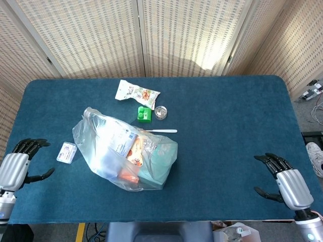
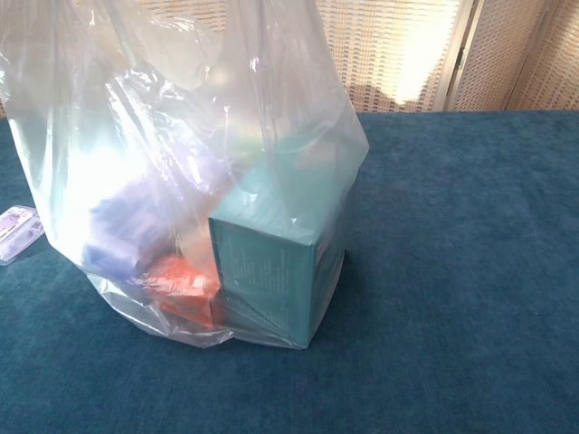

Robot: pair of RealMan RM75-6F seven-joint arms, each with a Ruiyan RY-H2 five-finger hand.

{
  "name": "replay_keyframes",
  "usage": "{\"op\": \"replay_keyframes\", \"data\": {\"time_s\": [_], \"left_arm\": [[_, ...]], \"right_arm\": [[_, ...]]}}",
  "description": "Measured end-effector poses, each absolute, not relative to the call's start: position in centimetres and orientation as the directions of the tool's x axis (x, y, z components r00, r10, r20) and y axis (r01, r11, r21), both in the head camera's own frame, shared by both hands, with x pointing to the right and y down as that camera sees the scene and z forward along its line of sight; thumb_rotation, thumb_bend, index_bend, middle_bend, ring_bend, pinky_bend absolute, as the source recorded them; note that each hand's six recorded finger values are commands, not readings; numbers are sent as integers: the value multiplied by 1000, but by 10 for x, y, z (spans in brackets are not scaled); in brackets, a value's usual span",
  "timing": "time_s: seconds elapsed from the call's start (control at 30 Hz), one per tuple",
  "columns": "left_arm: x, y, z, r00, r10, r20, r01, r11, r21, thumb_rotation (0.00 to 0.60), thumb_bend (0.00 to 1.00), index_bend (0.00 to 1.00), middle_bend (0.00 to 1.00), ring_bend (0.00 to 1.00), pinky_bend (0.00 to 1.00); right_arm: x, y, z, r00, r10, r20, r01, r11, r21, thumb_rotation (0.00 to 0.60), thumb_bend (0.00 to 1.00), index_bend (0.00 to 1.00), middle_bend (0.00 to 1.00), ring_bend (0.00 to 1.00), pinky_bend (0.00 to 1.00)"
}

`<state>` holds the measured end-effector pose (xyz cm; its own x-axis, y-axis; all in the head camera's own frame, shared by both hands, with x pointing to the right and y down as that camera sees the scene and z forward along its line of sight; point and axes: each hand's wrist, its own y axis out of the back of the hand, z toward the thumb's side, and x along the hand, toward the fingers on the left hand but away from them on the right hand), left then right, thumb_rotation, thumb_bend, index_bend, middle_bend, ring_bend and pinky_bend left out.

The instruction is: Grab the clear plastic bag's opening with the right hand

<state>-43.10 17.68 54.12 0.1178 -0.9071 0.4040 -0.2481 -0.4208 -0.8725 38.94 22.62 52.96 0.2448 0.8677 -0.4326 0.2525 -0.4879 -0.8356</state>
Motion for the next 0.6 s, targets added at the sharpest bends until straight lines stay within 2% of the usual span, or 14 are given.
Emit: {"op": "replay_keyframes", "data": {"time_s": [0.27, 0.6], "left_arm": [[-411, 124, 554, 195, -908, 370, -311, -415, -855, 600, 166, 228, 224, 177, 99], [-380, 77, 573, 251, -920, 301, -410, -383, -828, 600, 165, 190, 224, 177, 99]], "right_arm": [[387, 227, 529, 245, 868, -432, 253, -487, -836, 600, 157, 196, 242, 137, 223], [387, 228, 530, 238, 867, -438, 252, -490, -834, 600, 158, 196, 242, 137, 223]]}}
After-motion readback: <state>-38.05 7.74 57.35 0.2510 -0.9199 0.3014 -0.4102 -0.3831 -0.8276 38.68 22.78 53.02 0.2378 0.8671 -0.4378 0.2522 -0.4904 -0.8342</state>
